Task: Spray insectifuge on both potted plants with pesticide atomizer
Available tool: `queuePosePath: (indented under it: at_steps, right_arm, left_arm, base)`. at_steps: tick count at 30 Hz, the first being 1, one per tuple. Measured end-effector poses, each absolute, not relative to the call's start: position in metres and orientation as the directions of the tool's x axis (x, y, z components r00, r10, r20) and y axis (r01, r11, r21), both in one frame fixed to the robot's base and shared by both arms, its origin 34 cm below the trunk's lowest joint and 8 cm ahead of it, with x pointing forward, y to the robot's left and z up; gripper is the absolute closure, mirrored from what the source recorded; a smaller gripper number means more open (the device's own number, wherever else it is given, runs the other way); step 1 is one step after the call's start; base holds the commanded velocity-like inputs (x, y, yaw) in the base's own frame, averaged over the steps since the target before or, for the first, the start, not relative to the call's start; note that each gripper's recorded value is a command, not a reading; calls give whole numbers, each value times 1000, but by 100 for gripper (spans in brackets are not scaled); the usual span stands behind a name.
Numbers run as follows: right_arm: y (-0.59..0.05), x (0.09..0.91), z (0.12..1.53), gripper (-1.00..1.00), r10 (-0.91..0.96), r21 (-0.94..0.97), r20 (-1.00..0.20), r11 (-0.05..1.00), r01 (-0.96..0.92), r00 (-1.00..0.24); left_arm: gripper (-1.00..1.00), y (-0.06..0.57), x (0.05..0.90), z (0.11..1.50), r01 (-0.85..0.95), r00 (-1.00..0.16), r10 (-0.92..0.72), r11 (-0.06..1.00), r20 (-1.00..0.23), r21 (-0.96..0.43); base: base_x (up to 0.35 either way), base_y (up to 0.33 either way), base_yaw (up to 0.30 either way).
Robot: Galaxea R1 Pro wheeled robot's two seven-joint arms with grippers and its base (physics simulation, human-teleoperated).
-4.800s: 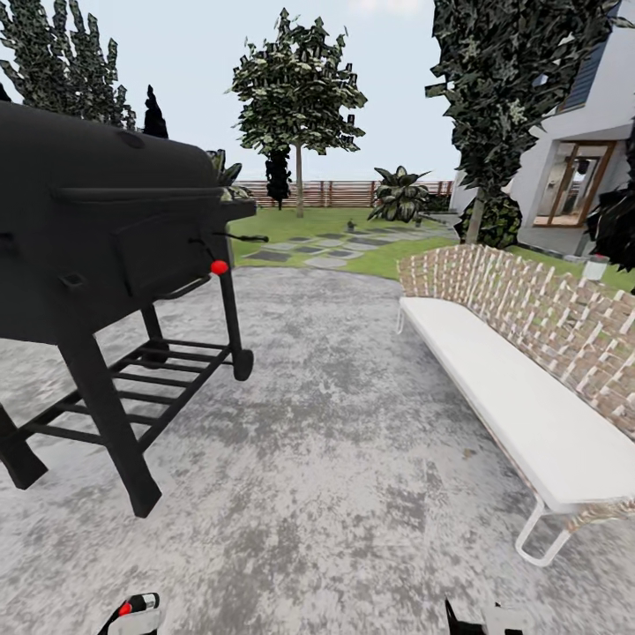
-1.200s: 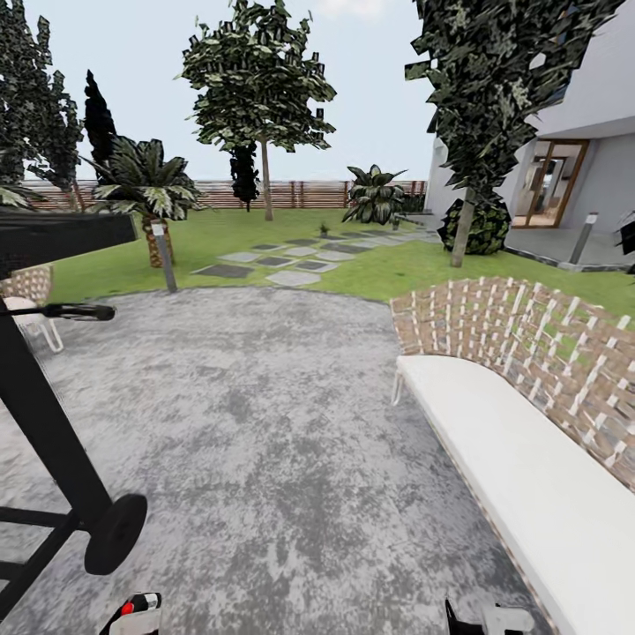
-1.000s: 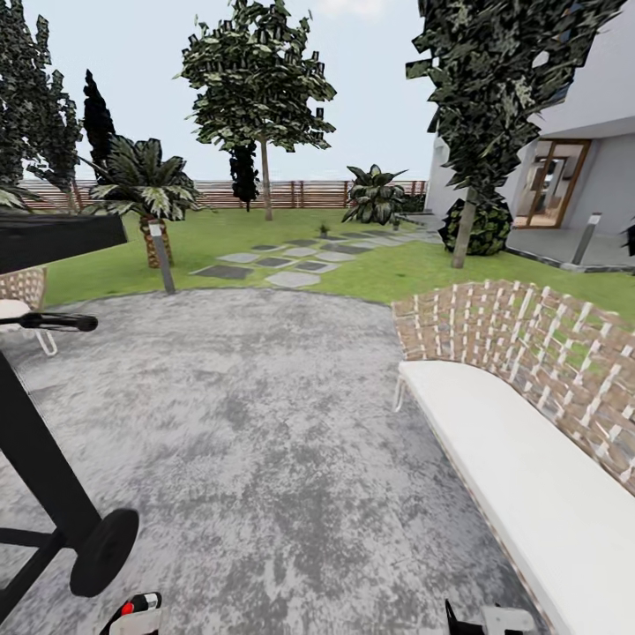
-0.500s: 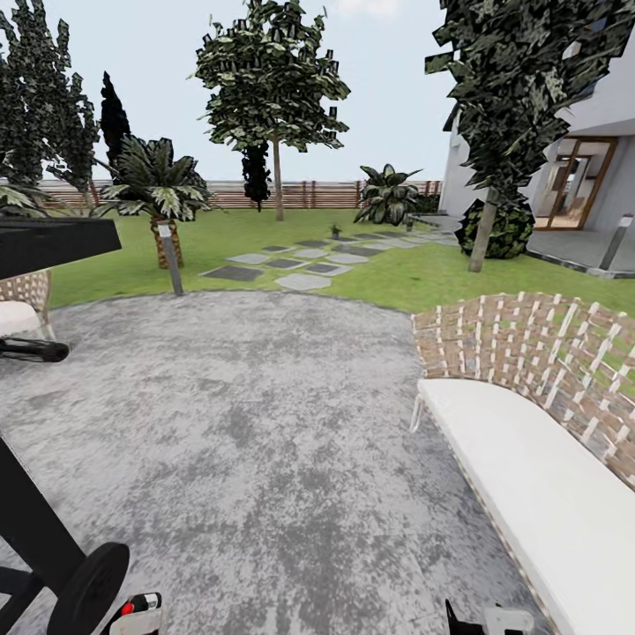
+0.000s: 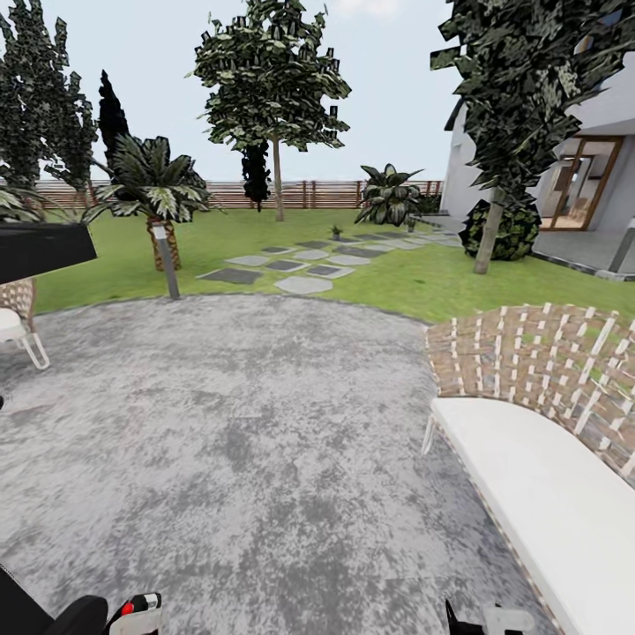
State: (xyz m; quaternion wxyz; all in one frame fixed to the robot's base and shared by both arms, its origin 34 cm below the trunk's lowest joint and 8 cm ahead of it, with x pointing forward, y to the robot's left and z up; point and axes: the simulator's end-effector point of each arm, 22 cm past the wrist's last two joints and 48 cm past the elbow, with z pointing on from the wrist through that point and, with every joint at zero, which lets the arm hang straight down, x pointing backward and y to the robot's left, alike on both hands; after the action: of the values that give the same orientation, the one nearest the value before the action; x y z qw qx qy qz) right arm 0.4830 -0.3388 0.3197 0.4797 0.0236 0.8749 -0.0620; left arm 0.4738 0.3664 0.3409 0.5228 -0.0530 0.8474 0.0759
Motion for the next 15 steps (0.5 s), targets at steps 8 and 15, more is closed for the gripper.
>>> queuePosePath:
  at_steps: [8,15]
  right_arm:
    - [-339,483,320,-100,-19,-86,-843,991,101,-538]
    - [-339,483,320,-100,-18,-86,-843,991,100,-538]
  left_arm:
    - [100,366,474,341,-169,-448,-10,983,-894,73]
    - [100,366,474,341,-168,-448,-9,983,-894,74]
  base:
    - [335,3,0]
    - [335,0,0]
